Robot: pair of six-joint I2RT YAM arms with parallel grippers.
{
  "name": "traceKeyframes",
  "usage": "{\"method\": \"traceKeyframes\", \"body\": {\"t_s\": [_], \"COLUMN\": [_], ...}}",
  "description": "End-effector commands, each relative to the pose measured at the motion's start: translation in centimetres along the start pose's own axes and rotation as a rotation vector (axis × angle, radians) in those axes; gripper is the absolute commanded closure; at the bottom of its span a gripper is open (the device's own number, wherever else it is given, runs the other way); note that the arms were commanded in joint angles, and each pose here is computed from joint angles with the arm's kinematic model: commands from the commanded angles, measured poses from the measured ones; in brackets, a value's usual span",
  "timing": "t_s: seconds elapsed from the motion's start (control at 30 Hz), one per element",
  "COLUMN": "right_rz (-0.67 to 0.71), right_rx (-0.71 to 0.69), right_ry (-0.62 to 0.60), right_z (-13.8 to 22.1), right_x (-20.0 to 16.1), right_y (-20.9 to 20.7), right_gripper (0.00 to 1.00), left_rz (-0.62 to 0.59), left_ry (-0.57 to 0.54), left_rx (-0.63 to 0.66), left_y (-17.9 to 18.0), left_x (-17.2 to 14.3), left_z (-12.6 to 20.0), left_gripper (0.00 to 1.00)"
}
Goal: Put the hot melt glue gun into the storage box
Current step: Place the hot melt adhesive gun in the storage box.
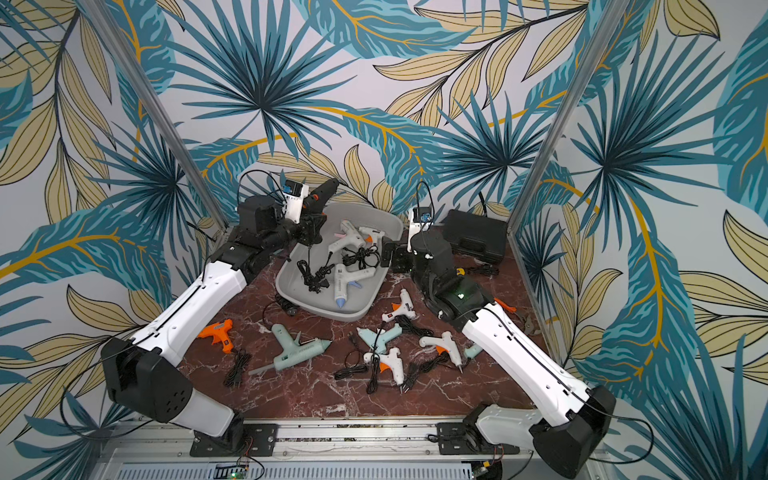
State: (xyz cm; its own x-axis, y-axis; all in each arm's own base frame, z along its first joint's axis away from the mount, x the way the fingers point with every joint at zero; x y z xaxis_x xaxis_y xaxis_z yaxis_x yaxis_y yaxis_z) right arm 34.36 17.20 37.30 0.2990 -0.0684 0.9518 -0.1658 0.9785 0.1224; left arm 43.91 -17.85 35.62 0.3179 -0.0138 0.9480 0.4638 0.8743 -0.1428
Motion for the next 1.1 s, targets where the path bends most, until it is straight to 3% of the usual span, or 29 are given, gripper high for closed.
{"method": "traceKeyframes", "body": {"t_s": [0.0, 0.3, 0.83, 1.07], "right_rz": [-0.024, -0.039, -0.052, -0.049], "right_rx": [-0.06, -0.094, -0.138, -0.138], "right_ry": [0.017, 0.024, 0.008, 0.011], "right_z": [0.6, 0.2, 0.8, 0.5], "right_x": [-0.4, -0.8, -0.6, -0.6], "right_y": [-1.1, -1.6, -2.5, -2.4], "right_gripper": [0.01, 0.01, 0.01, 0.01], "left_rz": [-0.116, -0.133, -0.551, -0.624], "left_ry": [-0.016, 0.199, 0.571, 0.665], "left_rx": [0.144, 0.309, 0.505, 0.546], "left_y": [2.3, 5.6, 8.5, 9.6], "left_x": [1.4, -4.0, -14.7, -17.6], "left_z": [0.3, -2.4, -7.4, -8.6], "left_gripper": [1.0, 1.0, 1.0, 0.97]}}
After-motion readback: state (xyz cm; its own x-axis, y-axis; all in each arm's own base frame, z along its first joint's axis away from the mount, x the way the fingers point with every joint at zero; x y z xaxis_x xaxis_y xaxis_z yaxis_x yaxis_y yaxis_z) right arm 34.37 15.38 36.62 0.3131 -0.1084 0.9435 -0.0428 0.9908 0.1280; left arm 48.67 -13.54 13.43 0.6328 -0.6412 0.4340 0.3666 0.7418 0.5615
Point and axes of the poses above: each gripper's point midway between its finger pads, its own z axis back along the fingers, its own y axis along the line the jaws close on, x = y × z, the point moved 2 cm from there along z, back along the fingers, and after that the axes turned 3 degrees about z, right-handed, at the moved point
